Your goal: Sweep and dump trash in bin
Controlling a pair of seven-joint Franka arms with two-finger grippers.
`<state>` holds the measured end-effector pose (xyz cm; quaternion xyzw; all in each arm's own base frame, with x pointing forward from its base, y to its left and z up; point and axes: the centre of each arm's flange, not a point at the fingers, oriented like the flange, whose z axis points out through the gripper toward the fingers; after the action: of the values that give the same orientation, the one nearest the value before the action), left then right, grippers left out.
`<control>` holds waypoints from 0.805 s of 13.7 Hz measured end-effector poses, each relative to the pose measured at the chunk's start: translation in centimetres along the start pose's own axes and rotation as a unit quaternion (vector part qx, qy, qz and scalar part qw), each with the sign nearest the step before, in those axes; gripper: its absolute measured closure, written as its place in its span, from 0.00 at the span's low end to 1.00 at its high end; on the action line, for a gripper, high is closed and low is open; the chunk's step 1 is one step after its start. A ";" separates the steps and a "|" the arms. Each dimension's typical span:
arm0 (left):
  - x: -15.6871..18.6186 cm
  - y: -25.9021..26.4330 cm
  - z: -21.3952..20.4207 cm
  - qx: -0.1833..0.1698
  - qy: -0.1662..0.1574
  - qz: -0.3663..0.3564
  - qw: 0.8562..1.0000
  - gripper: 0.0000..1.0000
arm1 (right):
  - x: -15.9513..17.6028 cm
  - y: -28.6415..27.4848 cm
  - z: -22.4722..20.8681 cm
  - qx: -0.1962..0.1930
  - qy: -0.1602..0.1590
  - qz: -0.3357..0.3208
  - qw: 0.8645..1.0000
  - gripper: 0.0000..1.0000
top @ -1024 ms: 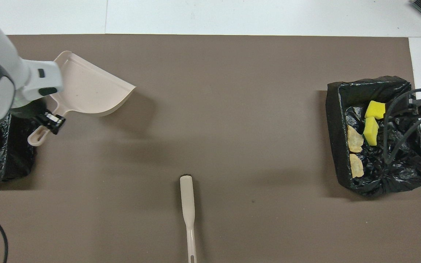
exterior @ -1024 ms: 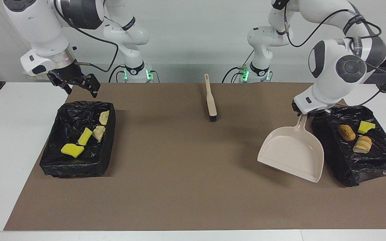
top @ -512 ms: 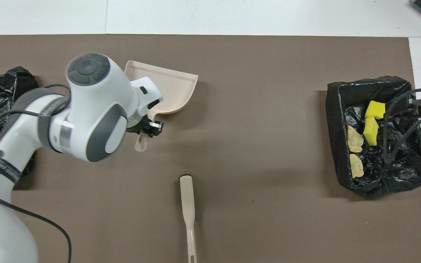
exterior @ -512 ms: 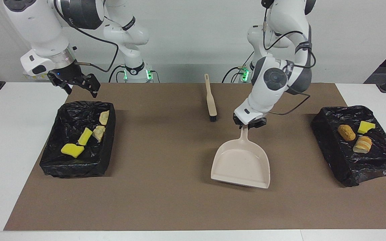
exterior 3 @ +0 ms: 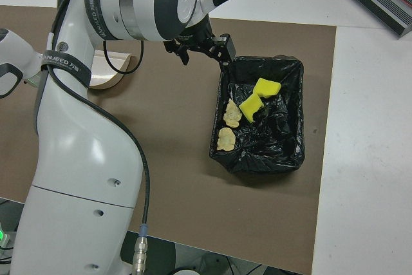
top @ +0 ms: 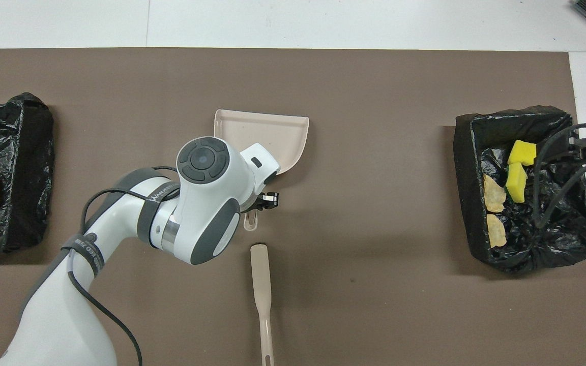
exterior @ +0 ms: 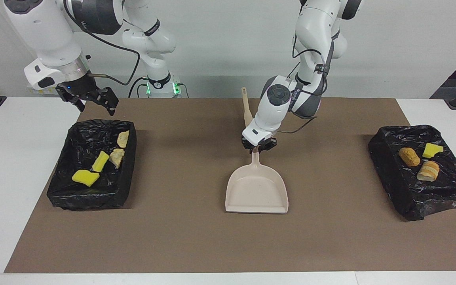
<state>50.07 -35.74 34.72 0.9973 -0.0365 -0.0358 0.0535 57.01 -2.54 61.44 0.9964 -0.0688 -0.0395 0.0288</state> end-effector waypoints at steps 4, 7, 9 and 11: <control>0.5 -1.1 -3.0 0.001 0.005 -0.016 1.000 0.22 | 0.0 0.0 0.0 0.000 0.000 0.000 1.000 0.00; 2.3 -4.4 -8.4 -0.001 0.010 -0.036 0.999 0.00 | 0.0 0.0 0.0 0.000 0.000 0.000 1.000 0.00; 3.6 -7.9 -11.9 -0.003 0.014 -0.029 0.999 0.00 | 0.0 0.0 0.0 0.000 0.000 0.000 1.000 0.00; 4.5 -12.1 -14.9 -0.003 0.015 -0.012 1.000 0.00 | 0.0 0.0 0.0 0.000 0.000 0.000 1.000 0.00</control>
<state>56.53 -22.49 47.84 0.9979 -0.0231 -0.0214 0.0566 57.01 -2.54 61.44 0.9964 -0.0688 -0.0395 0.0288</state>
